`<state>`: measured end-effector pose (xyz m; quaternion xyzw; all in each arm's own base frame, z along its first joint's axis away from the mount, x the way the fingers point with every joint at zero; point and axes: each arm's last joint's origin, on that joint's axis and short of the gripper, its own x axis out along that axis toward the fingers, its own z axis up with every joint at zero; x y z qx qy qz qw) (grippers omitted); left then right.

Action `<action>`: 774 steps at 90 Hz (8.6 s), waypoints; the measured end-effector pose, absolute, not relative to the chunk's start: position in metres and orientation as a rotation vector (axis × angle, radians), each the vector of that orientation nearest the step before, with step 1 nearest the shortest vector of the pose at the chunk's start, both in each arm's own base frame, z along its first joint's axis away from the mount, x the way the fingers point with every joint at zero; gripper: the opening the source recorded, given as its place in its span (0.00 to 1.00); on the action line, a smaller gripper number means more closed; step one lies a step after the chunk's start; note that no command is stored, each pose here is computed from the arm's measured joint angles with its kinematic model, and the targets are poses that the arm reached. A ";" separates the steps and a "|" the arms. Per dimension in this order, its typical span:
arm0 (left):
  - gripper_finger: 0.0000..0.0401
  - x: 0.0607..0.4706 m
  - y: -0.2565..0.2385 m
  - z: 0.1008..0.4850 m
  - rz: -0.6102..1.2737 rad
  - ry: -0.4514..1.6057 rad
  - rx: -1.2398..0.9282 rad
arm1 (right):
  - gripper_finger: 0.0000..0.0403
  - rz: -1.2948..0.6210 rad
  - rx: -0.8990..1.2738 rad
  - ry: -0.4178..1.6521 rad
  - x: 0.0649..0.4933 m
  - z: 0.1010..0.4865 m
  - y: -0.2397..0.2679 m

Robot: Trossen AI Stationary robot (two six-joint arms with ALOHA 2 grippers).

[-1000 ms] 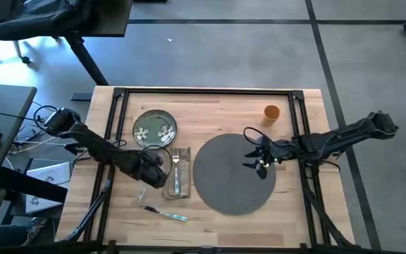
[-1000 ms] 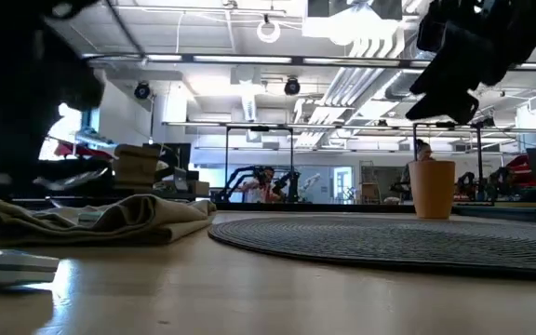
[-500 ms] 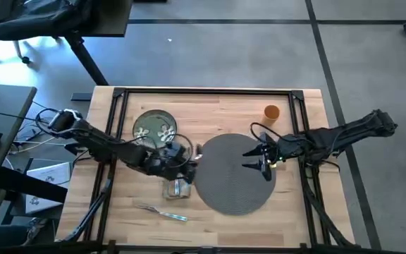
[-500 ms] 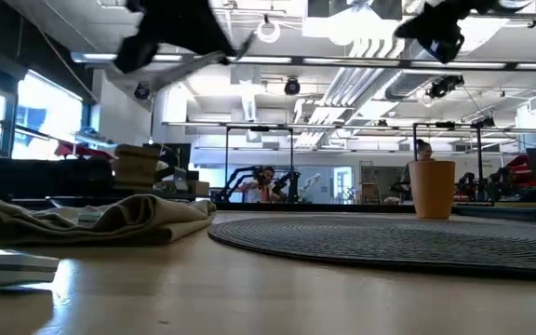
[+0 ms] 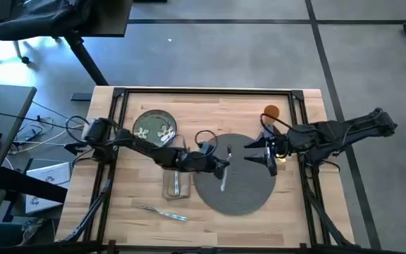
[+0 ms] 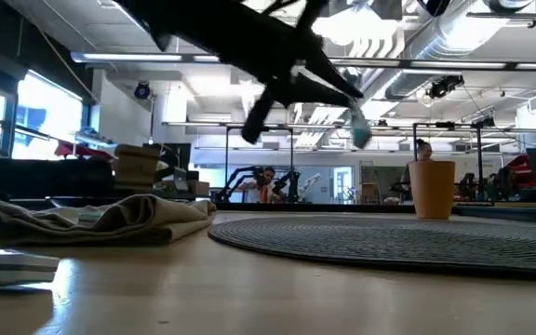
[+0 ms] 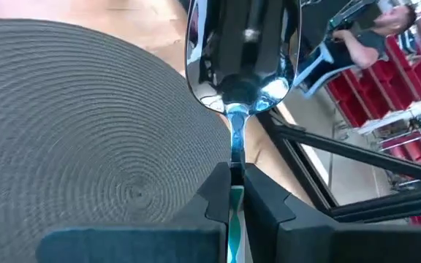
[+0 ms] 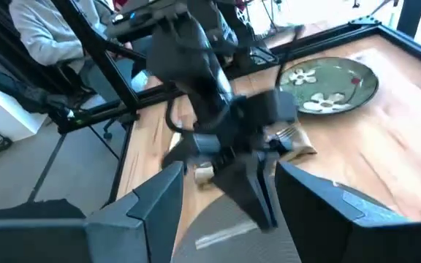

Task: Set table place
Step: Put the blue spoon on the gray placemat

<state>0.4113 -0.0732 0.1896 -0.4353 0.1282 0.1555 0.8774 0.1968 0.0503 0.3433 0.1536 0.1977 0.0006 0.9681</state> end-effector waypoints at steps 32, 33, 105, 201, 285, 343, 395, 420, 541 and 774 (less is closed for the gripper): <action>0.00 0.435 -0.064 0.191 0.345 0.285 -0.816 | 0.49 -0.060 0.383 0.671 0.182 0.308 0.061; 0.00 0.435 -0.064 0.192 0.347 0.281 -0.813 | 0.49 -0.062 0.388 0.680 0.182 0.305 0.062; 0.00 0.435 -0.056 0.216 0.374 0.131 -0.742 | 0.49 -0.368 0.648 0.266 0.207 0.191 0.083; 0.16 0.434 -0.054 0.217 0.344 0.187 -0.627 | 0.01 -0.325 0.688 0.315 0.201 0.199 0.070; 0.19 0.418 -0.065 0.169 0.340 0.539 -0.357 | 0.01 -0.673 1.179 0.843 0.139 0.165 0.083; 0.19 0.437 -0.039 0.122 0.206 0.587 -0.483 | 0.01 -0.825 1.338 0.844 0.163 0.135 0.084; 0.19 0.437 -0.041 0.122 0.207 0.594 -0.472 | 0.10 -0.783 1.451 0.819 0.150 0.115 0.079; 0.19 0.437 -0.041 0.122 0.208 0.593 -0.471 | 0.25 -0.759 1.434 0.876 0.150 0.116 0.080; 0.19 0.437 -0.043 0.126 0.174 0.588 -0.489 | 0.26 -0.967 0.815 0.835 0.170 0.122 0.077; 0.03 0.429 -0.086 0.289 -0.206 0.077 0.462 | 0.00 0.225 0.819 0.296 0.174 0.257 0.092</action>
